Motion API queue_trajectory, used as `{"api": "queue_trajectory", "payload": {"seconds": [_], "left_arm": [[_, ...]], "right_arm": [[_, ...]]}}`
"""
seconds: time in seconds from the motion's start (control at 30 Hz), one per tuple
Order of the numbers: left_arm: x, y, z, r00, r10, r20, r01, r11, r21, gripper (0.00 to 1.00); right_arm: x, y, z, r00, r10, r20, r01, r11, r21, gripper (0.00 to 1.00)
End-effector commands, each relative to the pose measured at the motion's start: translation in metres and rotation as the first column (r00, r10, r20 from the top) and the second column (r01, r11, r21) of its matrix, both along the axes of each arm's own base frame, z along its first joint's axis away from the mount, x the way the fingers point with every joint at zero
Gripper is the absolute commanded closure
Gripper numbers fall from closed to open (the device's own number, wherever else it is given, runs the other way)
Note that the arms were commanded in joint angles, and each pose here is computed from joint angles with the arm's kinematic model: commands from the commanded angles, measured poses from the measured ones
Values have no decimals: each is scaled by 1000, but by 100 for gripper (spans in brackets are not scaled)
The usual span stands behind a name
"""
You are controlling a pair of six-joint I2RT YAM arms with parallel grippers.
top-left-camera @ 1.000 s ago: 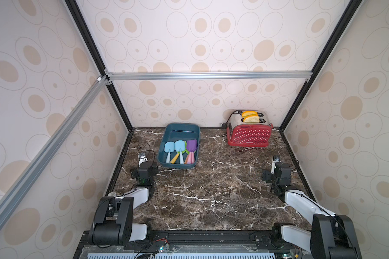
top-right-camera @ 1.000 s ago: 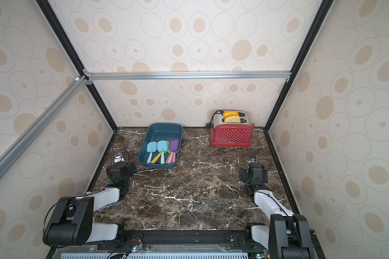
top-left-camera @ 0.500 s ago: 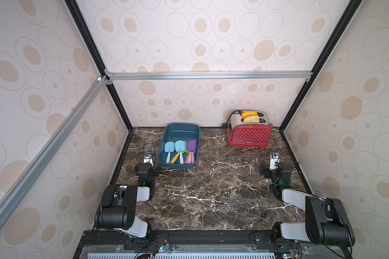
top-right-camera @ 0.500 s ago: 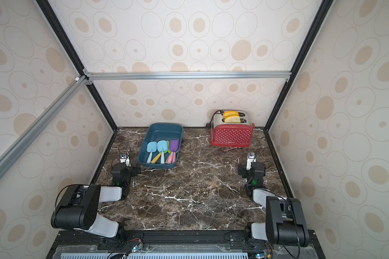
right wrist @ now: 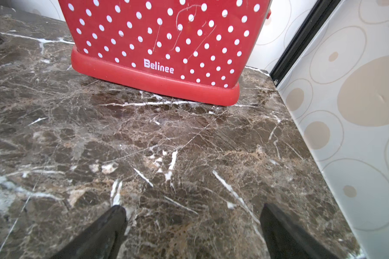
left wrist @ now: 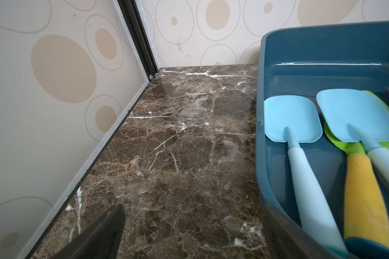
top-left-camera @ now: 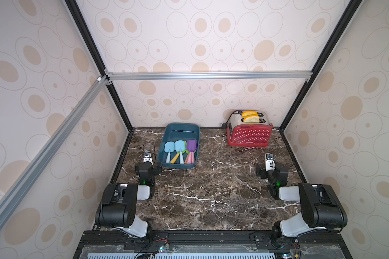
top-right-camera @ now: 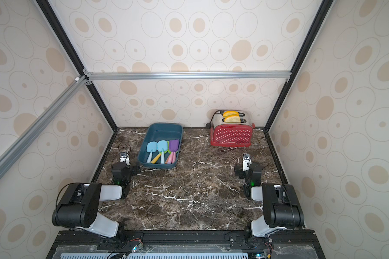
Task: Put the shovel into the storage box
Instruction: Reset both arms
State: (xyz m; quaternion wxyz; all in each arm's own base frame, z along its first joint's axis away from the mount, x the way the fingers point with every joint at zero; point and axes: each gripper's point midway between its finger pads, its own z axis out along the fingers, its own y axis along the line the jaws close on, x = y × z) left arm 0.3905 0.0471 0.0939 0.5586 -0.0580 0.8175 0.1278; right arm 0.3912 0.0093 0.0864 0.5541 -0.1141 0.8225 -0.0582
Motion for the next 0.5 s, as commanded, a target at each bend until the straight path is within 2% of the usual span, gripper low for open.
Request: {"api": "queue_trajectory", "payload": {"seconds": [0.0, 0.47], "left_arm": [[6, 3, 4, 1000, 11, 4, -11, 1000, -5, 1], [6, 3, 4, 1000, 9, 5, -9, 1000, -4, 1]], "right_arm": [[5, 3, -3, 1000, 14, -26, -14, 1000, 2, 0], [6, -3, -4, 999, -23, -38, 23, 1000, 0, 0]]}}
